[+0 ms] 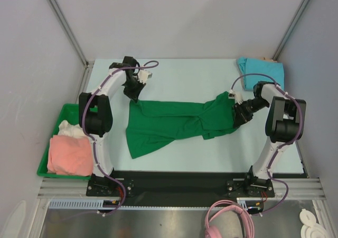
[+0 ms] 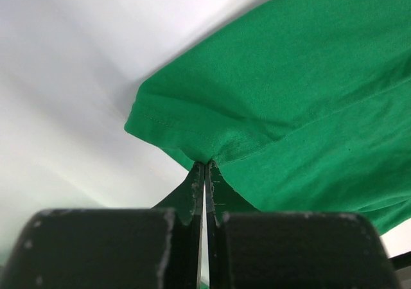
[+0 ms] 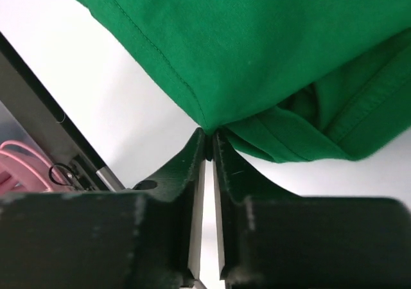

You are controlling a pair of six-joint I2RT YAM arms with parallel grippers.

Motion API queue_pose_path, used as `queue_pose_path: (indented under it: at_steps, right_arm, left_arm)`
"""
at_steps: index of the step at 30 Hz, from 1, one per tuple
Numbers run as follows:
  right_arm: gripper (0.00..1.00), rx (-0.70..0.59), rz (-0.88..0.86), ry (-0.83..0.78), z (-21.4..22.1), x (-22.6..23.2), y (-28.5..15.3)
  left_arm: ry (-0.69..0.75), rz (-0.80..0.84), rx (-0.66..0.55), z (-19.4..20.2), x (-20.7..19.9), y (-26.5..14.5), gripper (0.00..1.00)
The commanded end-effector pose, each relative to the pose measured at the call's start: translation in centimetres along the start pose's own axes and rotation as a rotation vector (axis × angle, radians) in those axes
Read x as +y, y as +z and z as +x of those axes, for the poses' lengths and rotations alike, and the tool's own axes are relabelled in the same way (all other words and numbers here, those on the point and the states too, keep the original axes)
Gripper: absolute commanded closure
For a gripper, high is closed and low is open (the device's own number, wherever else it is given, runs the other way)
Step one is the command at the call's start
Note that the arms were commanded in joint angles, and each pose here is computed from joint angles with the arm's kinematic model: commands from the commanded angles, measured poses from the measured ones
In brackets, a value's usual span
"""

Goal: Fold and stack the t-shirts
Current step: Flatten the tshirt out

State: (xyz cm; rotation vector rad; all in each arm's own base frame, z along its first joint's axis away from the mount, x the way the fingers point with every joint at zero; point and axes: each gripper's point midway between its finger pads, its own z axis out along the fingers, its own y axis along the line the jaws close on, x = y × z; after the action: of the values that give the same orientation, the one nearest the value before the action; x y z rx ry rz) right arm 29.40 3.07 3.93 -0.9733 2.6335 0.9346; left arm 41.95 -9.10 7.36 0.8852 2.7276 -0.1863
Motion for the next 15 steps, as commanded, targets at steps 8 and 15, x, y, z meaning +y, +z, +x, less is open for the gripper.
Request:
queue_pose_path:
  at_steps: [8,15]
  right_arm:
    - [1.00,-0.182,0.173,-0.103,-5.7,0.1,-5.0]
    - [1.00,-0.446,0.490,-0.259,-14.5,1.3,-15.6]
  left_arm:
    - [0.057,-0.042,-0.106,-2.0,-0.1,-4.1,1.00]
    - [0.125,-0.139,-0.281,-4.9,0.0,-12.1,1.00]
